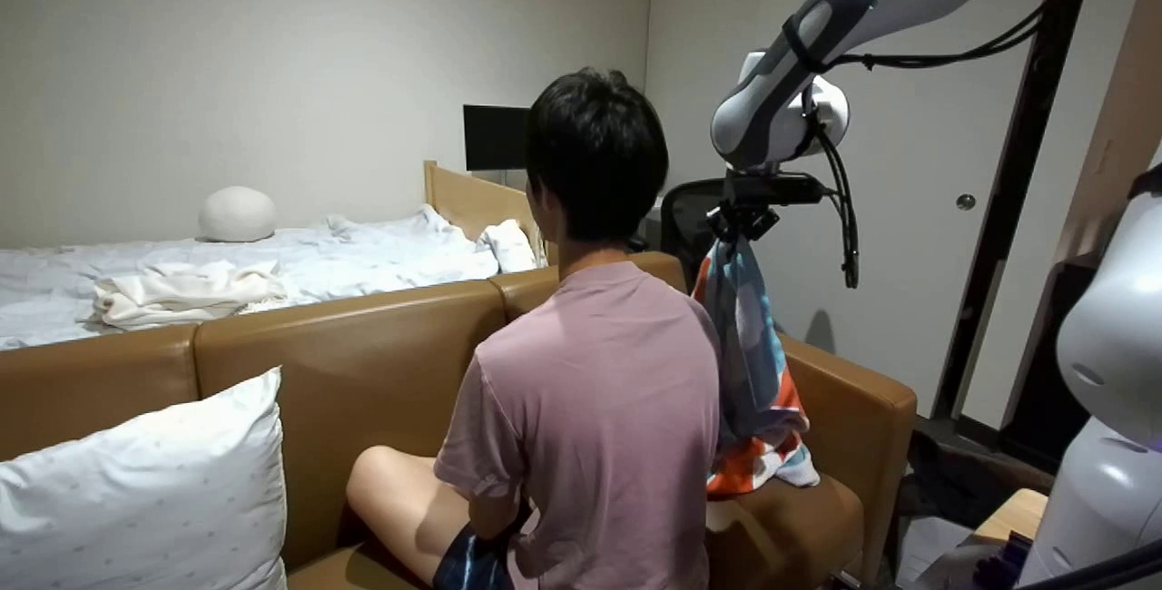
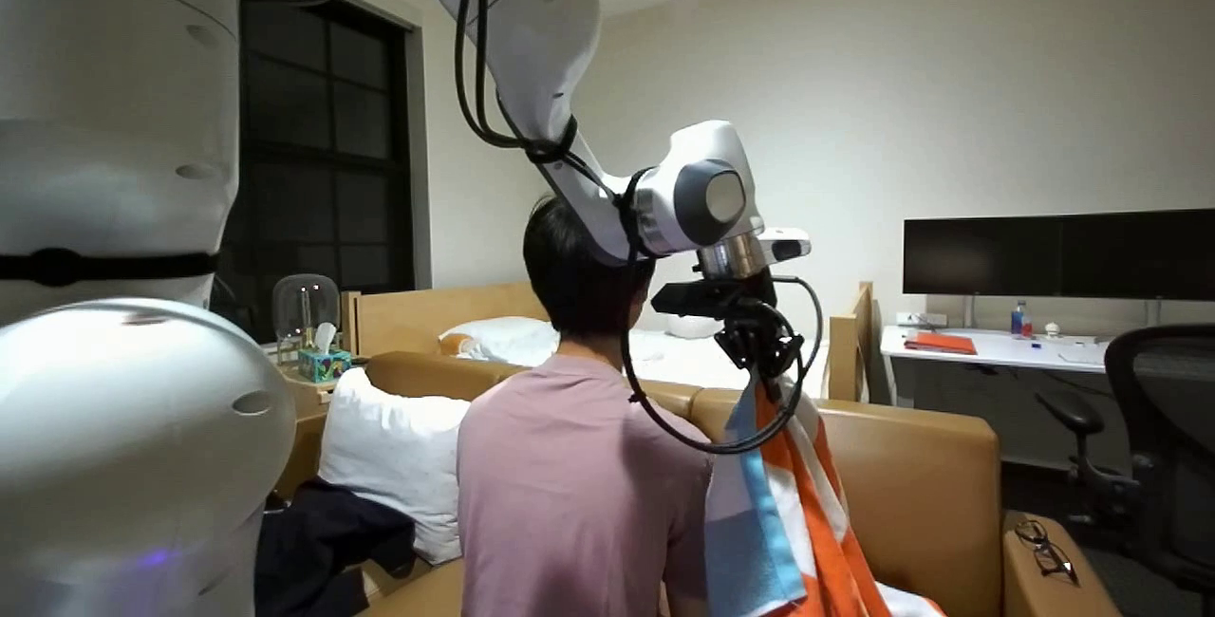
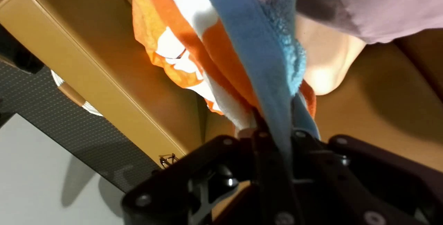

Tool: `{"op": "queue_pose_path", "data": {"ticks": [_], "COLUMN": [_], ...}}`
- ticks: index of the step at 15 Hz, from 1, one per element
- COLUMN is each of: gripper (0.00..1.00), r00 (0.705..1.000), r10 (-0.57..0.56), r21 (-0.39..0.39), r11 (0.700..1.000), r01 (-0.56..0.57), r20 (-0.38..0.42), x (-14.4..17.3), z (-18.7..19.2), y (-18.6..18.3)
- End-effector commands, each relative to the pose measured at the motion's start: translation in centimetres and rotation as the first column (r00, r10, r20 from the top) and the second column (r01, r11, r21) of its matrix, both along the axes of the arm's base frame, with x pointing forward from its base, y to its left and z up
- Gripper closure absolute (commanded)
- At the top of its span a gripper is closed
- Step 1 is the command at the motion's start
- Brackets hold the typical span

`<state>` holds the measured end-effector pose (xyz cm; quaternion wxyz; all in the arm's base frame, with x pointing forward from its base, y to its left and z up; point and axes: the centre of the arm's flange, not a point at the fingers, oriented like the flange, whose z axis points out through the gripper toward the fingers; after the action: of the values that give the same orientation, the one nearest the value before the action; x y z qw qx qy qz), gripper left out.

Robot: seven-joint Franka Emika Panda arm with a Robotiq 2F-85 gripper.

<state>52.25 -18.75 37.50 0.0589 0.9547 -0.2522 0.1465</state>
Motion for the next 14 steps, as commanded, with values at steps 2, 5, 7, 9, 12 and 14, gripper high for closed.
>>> {"op": "queue_pose_path", "data": {"ticks": [2,5,7,9,12,14], "gripper": [0.98,0.98,0.98,0.98,0.98,0.98], "r00": [0.998,0.997,0.996,0.996,0.997,0.998], "r10": [0.005,-0.001,-0.004,-0.003,0.0,0.004], "r21": [0.034,0.059,0.063,0.052,0.035,0.02], "r11": [0.999,0.998,0.998,0.999,0.999,1.0], "r01": [-0.008,-0.004,-0.001,-0.001,-0.003,-0.005], "r20": [0.06,0.082,0.088,0.09,0.077,0.058], "x": [-3.4,-5.8,-7.6,-9.6,-11.0,-10.8], "z": [2.6,2.7,3.1,4.1,6.1,7.0], "y": [7.8,10.0,10.4,10.4,10.6,11.3]}}
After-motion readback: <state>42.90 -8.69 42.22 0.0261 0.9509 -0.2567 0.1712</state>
